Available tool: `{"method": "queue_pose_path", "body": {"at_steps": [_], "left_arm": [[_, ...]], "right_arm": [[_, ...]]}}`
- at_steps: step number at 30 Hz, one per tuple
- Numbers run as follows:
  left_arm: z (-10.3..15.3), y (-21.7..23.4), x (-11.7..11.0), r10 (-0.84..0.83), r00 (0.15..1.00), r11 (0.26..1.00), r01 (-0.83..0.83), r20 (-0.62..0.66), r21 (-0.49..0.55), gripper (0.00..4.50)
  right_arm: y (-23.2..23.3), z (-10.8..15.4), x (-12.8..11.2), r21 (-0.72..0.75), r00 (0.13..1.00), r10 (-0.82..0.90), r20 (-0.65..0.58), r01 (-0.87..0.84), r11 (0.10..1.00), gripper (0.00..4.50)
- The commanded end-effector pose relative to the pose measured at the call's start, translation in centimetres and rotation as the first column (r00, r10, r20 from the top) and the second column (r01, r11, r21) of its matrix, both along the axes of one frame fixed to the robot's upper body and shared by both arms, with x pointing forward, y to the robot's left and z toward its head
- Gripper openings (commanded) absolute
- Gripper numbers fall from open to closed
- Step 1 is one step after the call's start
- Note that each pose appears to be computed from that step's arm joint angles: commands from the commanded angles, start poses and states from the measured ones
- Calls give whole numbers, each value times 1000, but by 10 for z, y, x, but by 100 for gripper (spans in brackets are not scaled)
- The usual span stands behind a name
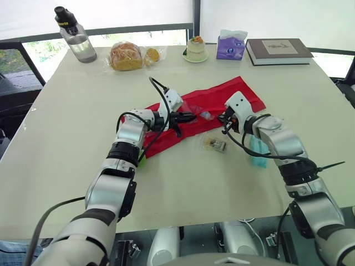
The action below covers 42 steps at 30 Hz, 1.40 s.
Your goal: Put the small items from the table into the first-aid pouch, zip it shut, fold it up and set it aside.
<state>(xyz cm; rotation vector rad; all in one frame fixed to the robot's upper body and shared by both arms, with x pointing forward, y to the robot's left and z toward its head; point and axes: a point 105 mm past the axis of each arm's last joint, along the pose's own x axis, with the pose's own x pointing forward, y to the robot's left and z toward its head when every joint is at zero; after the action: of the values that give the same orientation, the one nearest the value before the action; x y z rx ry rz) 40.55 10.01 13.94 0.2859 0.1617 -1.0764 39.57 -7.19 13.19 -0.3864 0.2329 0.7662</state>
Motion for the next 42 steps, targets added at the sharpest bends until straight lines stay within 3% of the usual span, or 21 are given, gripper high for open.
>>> {"method": "queue_pose_path", "body": {"at_steps": [1, 15, 35, 42], "left_arm": [[15, 1, 1, -11, 999, 1000, 12, 50, -19, 0], [16, 2, 1, -10, 998, 1000, 10, 69, 4, 0], [17, 1, 1, -15, 997, 1000, 15, 73, 3, 0], [18, 9, 5, 25, 997, 1000, -25, 79, 0, 0]], "right_arm": [[14, 18, 8, 17, 996, 36, 87, -38, 999, 15], [54, 8, 18, 42, 991, 108, 79, -111, 993, 15], [74, 12, 35, 59, 987, 75, 140, -84, 995, 15], [61, 16, 26, 134, 983, 124, 139, -143, 981, 15]]}}
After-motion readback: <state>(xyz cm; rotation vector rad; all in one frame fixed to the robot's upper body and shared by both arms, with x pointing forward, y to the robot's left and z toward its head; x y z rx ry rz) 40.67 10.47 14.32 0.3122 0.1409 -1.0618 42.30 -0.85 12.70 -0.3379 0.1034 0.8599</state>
